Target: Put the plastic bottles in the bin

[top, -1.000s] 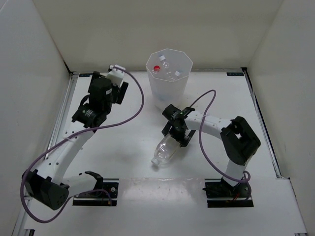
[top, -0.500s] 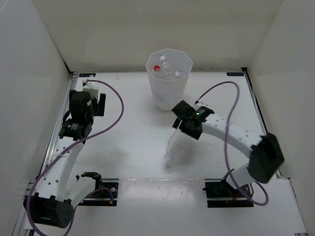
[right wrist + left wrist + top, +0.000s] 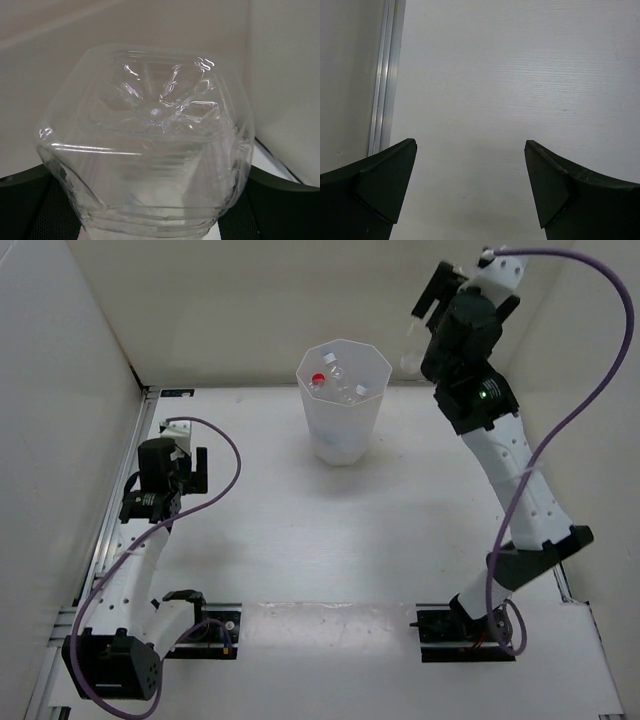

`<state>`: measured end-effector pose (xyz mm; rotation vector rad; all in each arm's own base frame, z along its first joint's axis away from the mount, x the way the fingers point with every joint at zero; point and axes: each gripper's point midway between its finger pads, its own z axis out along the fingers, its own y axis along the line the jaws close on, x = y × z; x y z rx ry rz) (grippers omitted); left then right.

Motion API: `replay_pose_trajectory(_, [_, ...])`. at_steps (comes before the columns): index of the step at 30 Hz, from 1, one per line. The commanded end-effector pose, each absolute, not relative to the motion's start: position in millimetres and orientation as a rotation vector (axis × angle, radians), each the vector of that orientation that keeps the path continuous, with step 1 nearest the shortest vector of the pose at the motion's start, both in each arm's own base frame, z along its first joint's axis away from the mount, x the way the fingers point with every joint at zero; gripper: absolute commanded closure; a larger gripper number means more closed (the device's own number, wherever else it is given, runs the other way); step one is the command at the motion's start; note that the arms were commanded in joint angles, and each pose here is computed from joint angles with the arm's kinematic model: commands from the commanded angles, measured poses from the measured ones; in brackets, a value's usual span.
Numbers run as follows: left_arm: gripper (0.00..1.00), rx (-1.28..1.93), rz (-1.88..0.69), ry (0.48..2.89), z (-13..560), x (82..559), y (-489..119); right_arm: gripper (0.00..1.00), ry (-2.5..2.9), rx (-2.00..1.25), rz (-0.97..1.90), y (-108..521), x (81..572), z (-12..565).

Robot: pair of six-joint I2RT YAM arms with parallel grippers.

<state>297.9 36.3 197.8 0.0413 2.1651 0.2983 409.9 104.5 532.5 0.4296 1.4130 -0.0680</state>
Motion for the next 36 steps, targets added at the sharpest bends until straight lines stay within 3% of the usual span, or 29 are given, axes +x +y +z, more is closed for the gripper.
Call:
replay_pose_trajectory(1, [0.0,0.012,0.224,2.14,207,299,31,0.9,1.229,0.278,-0.093,123,444,584])
replay_pose_trajectory(5, [0.0,0.014,0.208,2.154,199,296,31,0.82,1.206,0.108,0.012,183,487,567])
replay_pose_trajectory(9, [0.0,-0.015,0.217,2.173,192,290,39,0.8,1.277,0.09,0.061,211,505,532])
replay_pose_trajectory(12, [0.0,-0.03,0.207,2.173,191,288,40,0.72,1.335,0.037,0.073,226,509,508])
replay_pose_trajectory(14, [0.0,-0.025,0.197,2.173,191,288,38,0.47,1.384,0.004,0.059,233,509,492])
replay_pose_trajectory(16, [0.0,-0.024,0.197,2.183,188,289,38,0.28,1.415,-0.029,0.085,237,505,488])
replay_pose_trajectory(17, [0.0,-0.02,0.187,2.174,191,291,36,0.0,1.442,-0.071,0.112,243,501,483])
replay_pose_trajectory(26, [0.0,-0.024,0.172,2.183,194,295,35,0.0,1.58,-0.077,0.117,220,468,480])
replay_pose_trajectory(32, [0.0,-0.024,0.172,2.183,195,293,35,0.0,1.703,0.029,0.1,151,408,474])
replay_pose_trajectory(35, [0.0,-0.04,0.187,2.174,197,292,39,0.0,1.813,0.139,0.172,113,382,435])
replay_pose_trajectory(36, [0.0,-0.04,0.187,2.174,197,292,39,0.0,1.925,0.128,0.188,111,375,391])
